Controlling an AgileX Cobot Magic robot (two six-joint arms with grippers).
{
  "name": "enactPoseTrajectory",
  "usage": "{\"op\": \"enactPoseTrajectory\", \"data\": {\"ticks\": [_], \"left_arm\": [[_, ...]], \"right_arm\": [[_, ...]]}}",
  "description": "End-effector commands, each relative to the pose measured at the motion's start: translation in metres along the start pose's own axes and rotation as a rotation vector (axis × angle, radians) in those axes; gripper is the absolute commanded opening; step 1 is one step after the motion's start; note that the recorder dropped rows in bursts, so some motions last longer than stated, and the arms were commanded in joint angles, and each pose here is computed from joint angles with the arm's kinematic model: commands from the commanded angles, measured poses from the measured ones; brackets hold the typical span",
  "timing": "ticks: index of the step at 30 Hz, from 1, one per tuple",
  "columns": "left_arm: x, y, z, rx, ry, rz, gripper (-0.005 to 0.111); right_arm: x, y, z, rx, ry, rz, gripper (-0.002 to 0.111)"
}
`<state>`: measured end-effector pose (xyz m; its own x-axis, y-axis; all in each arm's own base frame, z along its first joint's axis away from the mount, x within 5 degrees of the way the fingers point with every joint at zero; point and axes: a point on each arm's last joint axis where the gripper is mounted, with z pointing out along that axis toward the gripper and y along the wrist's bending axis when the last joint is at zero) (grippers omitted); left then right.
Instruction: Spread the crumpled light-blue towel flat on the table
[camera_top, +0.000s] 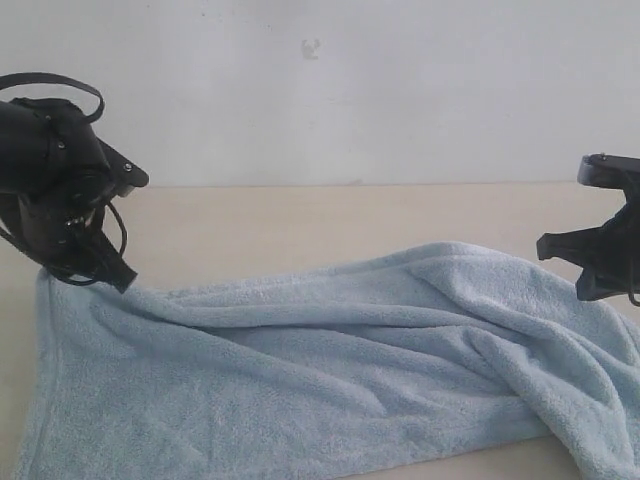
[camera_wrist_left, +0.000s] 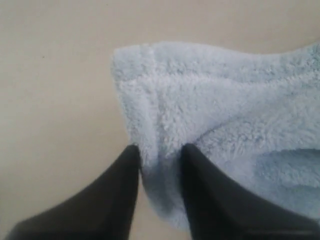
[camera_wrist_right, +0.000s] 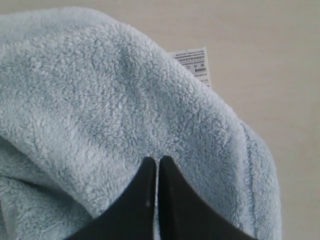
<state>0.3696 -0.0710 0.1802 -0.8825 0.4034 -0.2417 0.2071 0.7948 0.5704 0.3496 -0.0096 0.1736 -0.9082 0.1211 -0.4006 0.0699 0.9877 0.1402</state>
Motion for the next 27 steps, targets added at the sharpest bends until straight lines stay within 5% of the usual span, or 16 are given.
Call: {"op": "enactPoseTrajectory", "data": {"ticks": [1, 5, 12, 16, 19, 21, 25, 27], "left_arm": [[0.0, 0.004, 0.001, 0.027, 0.001, -0.023, 0.057], [0.0, 0.002, 0.001, 0.04, 0.008, -0.044, 0.073], [-0.006, -0.027, -0.029, 0.254, 0.039, -0.051, 0.073], [0.003, -0.058, -0.045, 0.456, 0.096, 0.021, 0.073], [0.024, -0.085, -0.045, 0.638, 0.131, 0.176, 0.07], [0.035, -0.097, -0.041, 0.699, 0.117, 0.217, 0.059], [0.042, -0.1, -0.035, 0.685, 0.103, 0.223, 0.008], [0.043, -0.1, -0.035, 0.687, 0.11, 0.221, 0.004]], "right_arm": [[-0.001, 0.0, -0.001, -0.003, -0.002, -0.006, 0.001], [0.0, 0.001, -0.001, -0.013, 0.001, 0.011, 0.001], [0.008, 0.003, -0.001, -0.032, 0.088, 0.015, 0.001], [0.014, 0.003, -0.002, -0.042, 0.142, -0.015, 0.001], [0.029, 0.002, -0.003, -0.031, 0.132, -0.009, 0.001], [0.045, 0.0, -0.007, -0.019, 0.124, 0.018, 0.001], [0.063, 0.007, -0.034, -0.067, 0.07, 0.131, 0.001], [0.068, 0.011, -0.05, -0.097, 0.041, 0.102, 0.001]]}}
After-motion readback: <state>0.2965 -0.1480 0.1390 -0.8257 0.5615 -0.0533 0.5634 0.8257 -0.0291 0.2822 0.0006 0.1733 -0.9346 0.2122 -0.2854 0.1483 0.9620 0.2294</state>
